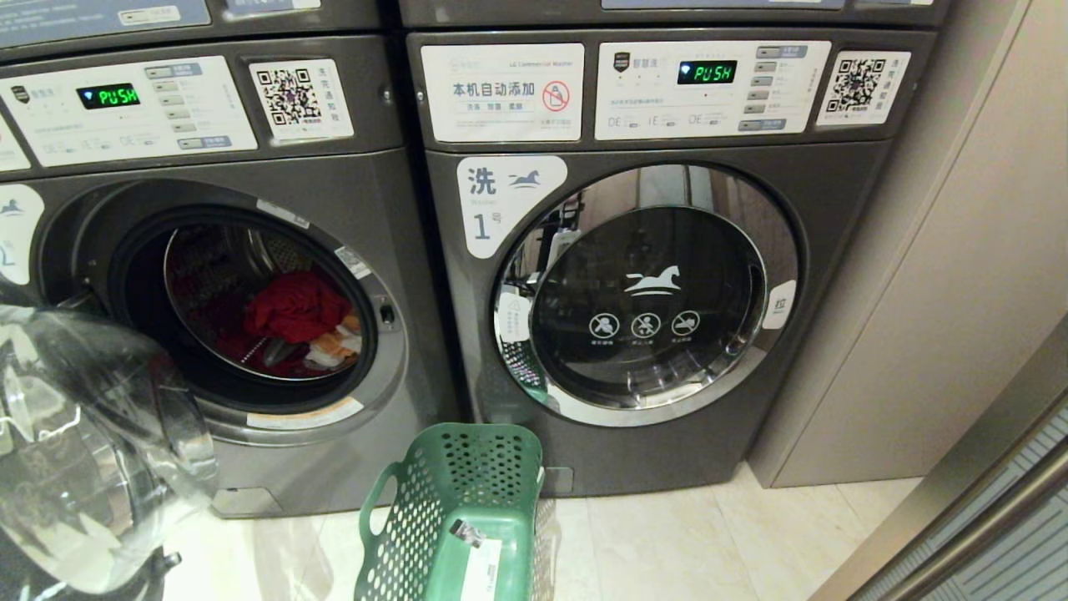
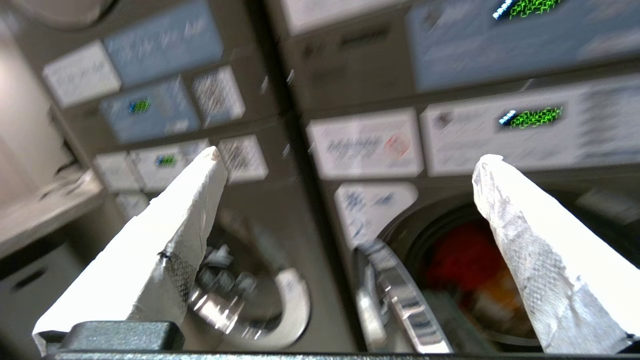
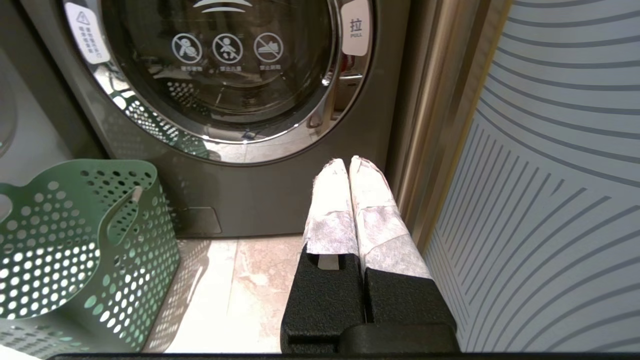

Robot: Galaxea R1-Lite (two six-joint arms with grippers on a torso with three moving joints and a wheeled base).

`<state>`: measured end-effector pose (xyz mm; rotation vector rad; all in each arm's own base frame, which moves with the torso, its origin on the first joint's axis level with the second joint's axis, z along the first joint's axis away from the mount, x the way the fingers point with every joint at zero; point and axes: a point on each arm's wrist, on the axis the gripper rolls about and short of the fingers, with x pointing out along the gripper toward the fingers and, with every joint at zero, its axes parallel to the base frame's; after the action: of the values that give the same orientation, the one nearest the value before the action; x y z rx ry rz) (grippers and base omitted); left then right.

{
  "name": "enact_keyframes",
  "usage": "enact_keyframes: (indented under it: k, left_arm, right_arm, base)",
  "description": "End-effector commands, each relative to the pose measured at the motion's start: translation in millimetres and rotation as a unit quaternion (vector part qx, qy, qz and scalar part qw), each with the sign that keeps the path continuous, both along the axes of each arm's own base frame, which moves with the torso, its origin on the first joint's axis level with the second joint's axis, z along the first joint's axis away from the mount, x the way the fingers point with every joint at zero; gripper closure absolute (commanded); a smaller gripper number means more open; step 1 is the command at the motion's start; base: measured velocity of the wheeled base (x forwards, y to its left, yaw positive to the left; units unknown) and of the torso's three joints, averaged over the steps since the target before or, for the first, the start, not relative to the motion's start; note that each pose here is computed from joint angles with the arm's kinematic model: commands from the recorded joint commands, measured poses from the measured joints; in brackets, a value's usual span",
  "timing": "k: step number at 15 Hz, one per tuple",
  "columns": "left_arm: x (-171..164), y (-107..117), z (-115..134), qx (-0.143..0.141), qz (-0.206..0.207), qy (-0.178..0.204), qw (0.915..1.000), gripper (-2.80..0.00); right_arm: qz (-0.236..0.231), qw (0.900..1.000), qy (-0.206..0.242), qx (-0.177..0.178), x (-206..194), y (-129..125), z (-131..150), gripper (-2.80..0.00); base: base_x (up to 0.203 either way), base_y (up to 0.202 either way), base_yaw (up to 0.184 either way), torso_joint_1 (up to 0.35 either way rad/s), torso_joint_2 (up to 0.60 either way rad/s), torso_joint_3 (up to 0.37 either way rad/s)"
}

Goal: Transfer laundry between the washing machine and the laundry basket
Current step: Open the lid of the washing machine, then pick a cloth and place it into the basket

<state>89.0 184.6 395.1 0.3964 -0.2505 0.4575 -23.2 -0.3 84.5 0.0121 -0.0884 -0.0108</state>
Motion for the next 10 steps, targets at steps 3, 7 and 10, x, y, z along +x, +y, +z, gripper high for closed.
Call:
enact_keyframes:
  k: [3, 7, 10]
  left_arm:
    - [68, 16, -29, 0.0, -0.069, 0.07, 0.9951, -2.8]
    - [110, 9, -65, -0.031, -0.081, 0.108, 0.9903, 0.0]
    - [122, 0, -97, -0.055, -0.113, 0.135, 0.983, 0.0]
  right_arm:
    - [0.0, 1.0, 0.016, 0.0, 3, 0, -9, 0.0]
    - [0.0, 1.0, 0.016, 0.0, 3, 0, -9, 0.0]
    - [0.0, 1.0, 0.016, 0.0, 3, 0, -9, 0.0]
  base:
    - [0.0, 0.0, 0.0, 0.0, 0.0, 0.0]
    - [0.0, 0.0, 0.0, 0.0, 0.0, 0.0]
    - [0.0, 0.0, 0.0, 0.0, 0.0, 0.0]
